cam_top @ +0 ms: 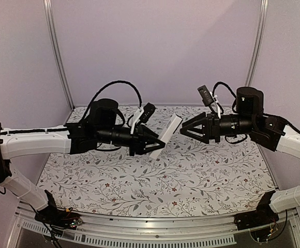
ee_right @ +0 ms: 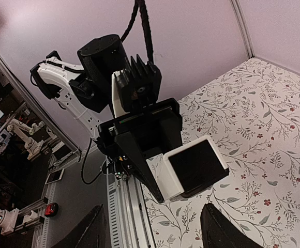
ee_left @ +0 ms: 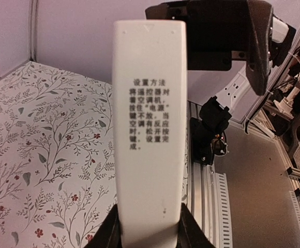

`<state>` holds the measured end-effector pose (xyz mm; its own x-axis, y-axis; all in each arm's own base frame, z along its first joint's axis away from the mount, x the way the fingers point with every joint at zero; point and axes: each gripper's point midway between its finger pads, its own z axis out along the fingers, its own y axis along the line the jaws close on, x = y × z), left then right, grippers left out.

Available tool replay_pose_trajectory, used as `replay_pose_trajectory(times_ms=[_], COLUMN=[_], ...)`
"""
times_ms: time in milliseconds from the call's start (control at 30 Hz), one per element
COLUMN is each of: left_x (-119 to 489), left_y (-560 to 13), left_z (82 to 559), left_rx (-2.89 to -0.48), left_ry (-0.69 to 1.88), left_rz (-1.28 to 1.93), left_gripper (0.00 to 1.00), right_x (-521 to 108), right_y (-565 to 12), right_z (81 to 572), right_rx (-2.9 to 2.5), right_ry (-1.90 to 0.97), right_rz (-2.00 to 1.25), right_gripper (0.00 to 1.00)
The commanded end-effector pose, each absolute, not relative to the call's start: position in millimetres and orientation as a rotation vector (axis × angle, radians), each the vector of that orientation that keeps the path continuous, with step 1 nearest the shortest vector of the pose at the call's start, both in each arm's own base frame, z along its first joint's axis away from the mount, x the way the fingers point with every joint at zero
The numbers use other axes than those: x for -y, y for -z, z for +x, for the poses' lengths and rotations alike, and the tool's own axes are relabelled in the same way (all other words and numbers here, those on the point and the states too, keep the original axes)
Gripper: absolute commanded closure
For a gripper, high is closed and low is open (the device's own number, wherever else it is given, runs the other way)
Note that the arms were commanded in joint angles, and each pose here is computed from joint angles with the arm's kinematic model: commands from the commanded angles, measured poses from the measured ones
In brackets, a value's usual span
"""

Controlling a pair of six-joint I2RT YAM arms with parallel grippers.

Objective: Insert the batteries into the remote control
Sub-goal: Pass from the left arm to the right

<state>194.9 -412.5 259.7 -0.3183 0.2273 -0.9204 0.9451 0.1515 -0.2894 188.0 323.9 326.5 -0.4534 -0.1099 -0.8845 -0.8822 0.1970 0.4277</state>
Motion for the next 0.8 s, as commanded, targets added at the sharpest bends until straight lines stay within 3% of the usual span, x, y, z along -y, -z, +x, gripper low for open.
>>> replay_pose_trajectory(times_ms=[0, 167, 400, 500, 767], left_x=[414, 416, 416, 416, 417], left_y=[-289, -288, -291, -290, -294], left_z=[184, 180, 176, 176, 170], left_rx=[-1.553, -1.543, -1.514, -1.51, -1.475], left_ry=[1.309, 1.329, 1.352, 1.36, 1.421], left_rz=[1.096, 1.102, 1.1, 1.099, 1.094], left_gripper=[0.79, 0.79, 0.79, 0.79, 0.8], right_x=[-338, -349, -359, -361, -368], right_y=[-343, -339, -347, -352, -354], right_z=[187, 189, 184, 181, 186], right_rx=[-1.676, -1.684, -1.631, -1.61, -1.608], right_ry=[-1.376, -1.401, -1.45, -1.479, -1.506], right_rz=[-0.96, -0.97, -1.0, -1.012, -1.004], right_gripper=[0.38, 0.43, 0.63, 0.67, 0.48])
